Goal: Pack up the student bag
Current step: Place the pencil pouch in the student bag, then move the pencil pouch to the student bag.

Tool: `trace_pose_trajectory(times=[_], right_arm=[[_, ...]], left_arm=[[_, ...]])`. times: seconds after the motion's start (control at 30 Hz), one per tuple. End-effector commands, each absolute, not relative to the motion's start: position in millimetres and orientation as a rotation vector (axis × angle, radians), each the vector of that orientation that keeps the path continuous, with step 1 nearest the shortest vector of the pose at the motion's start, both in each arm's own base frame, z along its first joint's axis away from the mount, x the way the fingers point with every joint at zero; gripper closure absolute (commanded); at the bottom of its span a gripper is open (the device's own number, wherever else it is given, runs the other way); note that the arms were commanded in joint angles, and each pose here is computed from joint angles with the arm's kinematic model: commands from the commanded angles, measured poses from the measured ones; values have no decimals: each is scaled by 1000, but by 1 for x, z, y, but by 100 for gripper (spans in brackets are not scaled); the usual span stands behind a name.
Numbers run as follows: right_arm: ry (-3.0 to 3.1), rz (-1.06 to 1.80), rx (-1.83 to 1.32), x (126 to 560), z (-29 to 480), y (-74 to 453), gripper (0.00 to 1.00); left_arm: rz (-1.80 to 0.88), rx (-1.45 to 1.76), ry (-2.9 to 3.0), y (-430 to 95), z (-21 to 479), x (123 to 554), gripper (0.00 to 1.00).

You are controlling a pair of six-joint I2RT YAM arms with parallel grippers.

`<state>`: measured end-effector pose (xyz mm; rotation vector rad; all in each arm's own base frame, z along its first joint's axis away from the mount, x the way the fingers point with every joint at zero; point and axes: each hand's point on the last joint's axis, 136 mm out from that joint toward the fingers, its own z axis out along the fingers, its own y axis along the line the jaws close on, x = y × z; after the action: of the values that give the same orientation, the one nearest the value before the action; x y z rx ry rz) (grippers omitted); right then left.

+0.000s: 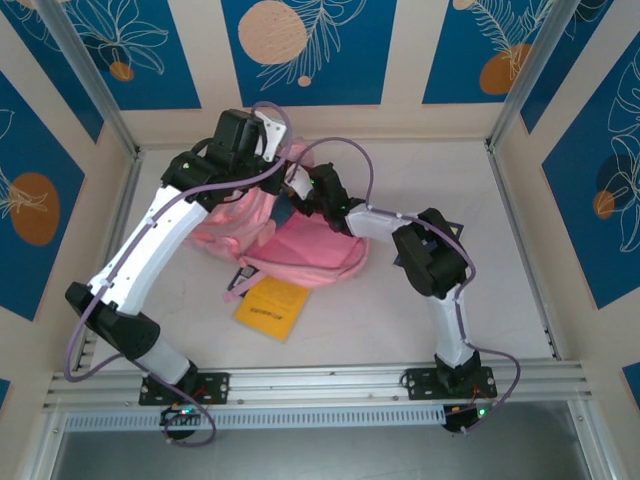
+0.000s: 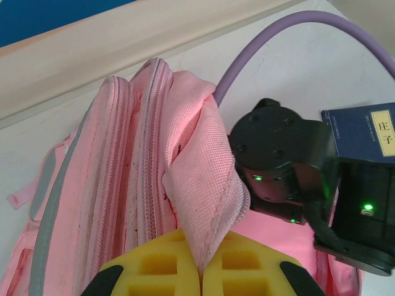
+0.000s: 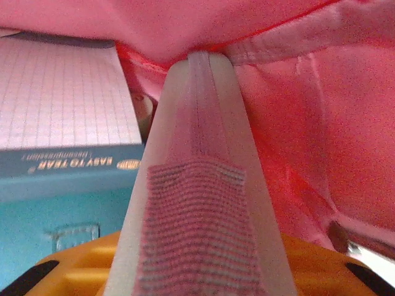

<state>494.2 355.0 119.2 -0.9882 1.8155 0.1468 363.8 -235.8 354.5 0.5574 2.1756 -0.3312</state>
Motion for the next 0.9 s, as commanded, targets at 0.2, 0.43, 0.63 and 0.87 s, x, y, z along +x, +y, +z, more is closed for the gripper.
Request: trace_pose_trajectory(times=[0.2, 0.43, 0.63, 0.87], right_arm=[[1910, -62, -882, 509, 111, 341, 36], [1902, 72, -770, 475, 127, 314, 32], [1884, 297, -683, 440, 134, 305, 44], [2034, 372, -555, 442, 104, 285, 100]], left_arm=[[-466, 498, 1992, -238, 411, 367, 100], [-487, 468, 2025, -238, 405, 376, 100], [-503, 469, 2033, -241, 404, 377, 100], [-518, 470, 2040, -243, 402, 376, 100]])
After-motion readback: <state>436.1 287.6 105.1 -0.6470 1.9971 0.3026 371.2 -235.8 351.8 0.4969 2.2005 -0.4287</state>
